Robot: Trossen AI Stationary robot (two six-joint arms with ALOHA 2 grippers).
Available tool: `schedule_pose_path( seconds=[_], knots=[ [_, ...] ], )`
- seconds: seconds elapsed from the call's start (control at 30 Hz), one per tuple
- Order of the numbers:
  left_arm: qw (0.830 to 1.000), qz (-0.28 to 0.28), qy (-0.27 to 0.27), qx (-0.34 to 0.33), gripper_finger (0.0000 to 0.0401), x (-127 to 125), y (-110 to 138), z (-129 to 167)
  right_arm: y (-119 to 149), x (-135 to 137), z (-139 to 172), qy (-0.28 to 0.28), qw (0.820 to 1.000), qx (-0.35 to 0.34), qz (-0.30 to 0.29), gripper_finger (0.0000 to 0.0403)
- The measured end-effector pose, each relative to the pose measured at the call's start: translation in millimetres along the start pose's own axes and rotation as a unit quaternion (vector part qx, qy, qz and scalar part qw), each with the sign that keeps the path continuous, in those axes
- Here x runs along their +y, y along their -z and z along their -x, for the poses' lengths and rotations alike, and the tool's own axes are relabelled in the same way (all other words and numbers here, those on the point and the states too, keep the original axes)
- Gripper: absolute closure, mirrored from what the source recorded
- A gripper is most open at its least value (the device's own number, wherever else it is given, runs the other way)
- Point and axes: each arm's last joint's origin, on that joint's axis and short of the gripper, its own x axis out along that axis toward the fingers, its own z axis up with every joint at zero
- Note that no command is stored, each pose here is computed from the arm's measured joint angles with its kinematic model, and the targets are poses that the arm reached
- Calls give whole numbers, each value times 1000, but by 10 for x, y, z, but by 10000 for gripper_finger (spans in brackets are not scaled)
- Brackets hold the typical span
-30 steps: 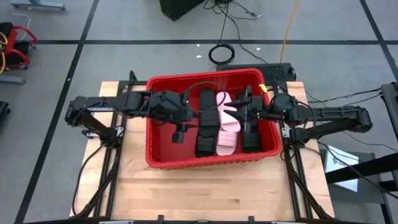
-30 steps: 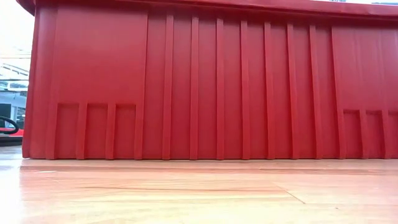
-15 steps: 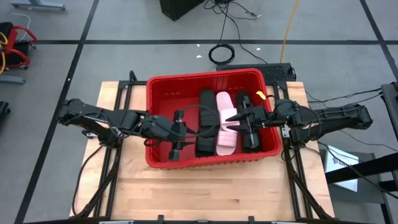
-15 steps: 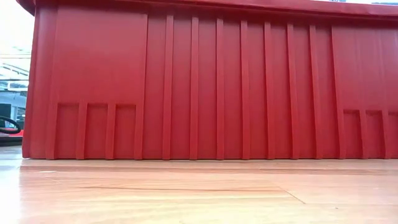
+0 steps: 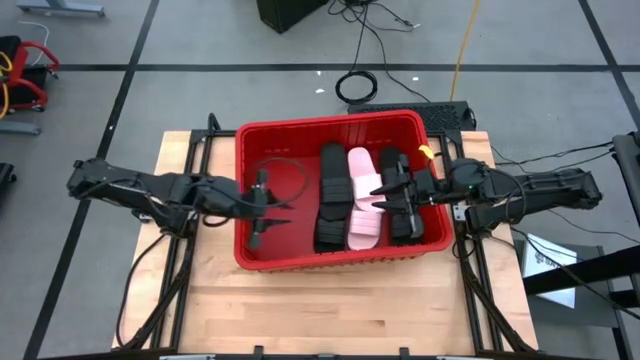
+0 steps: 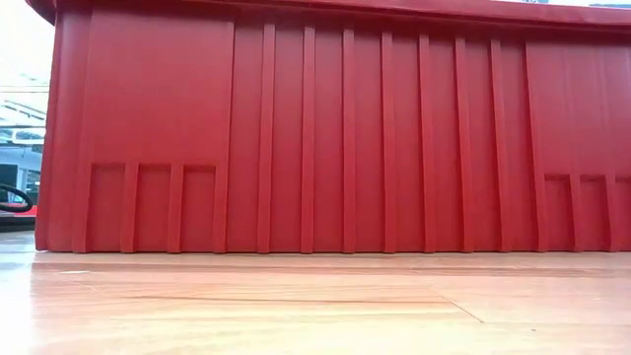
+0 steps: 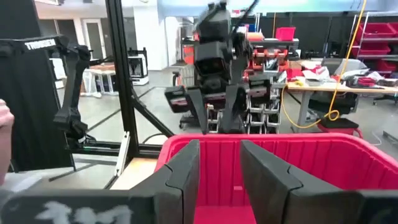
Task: Pick and place slides into bin
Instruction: Return to Home Position
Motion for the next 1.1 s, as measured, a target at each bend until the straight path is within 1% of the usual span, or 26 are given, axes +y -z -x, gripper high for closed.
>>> schedule_pose_path(
  seconds=[0.1,0.17,0.23,0.3,0.37,0.43,0.5,0.57,0.63,0.7,0.77,0.83,0.9,0.97,1.03,1.1],
  knots=[
    [999,-6,15,-32,249,8,2,133,-13,4,41,0,1000,1,0,298],
    [999,-16,29,-27,249,-3,84,190,-33,8,85,0,1000,0,0,298],
    [998,-20,29,-51,249,7,105,266,-30,11,114,0,1000,5,0,298],
    [999,-20,25,-40,249,25,200,311,-44,15,165,0,1000,8,-1,298],
    [997,-8,16,-74,249,58,187,389,-15,17,193,0,1000,11,-1,298],
    [998,-2,11,-67,249,75,274,408,1,20,239,-1,1000,-8,-3,298],
    [996,1,13,-93,249,97,264,464,48,23,286,-1,1000,-18,-2,298],
    [997,2,12,-75,249,110,364,467,40,28,350,-2,999,-45,0,298],
    [996,4,4,-94,249,131,359,501,81,33,417,-2,999,-50,-1,298],
    [996,5,-5,-85,249,153,444,520,83,38,481,-2,998,-69,2,298],
    [993,10,-9,-115,249,172,433,559,128,41,552,-2,998,-70,5,298],
    [994,12,-11,-105,249,179,532,556,126,46,612,-1,996,-89,9,298],
    [991,16,-15,-134,249,183,537,577,178,50,682,-1,996,-91,13,298],
    [989,19,-19,-148,249,177,600,605,187,54,728,-1,994,-108,13,298],
    [980,22,-20,-194,249,172,592,648,234,58,792,-2,993,-116,9,298],
    [980,27,-17,-197,249,154,679,662,255,61,832,-4,991,-136,3,298]
  ],
)
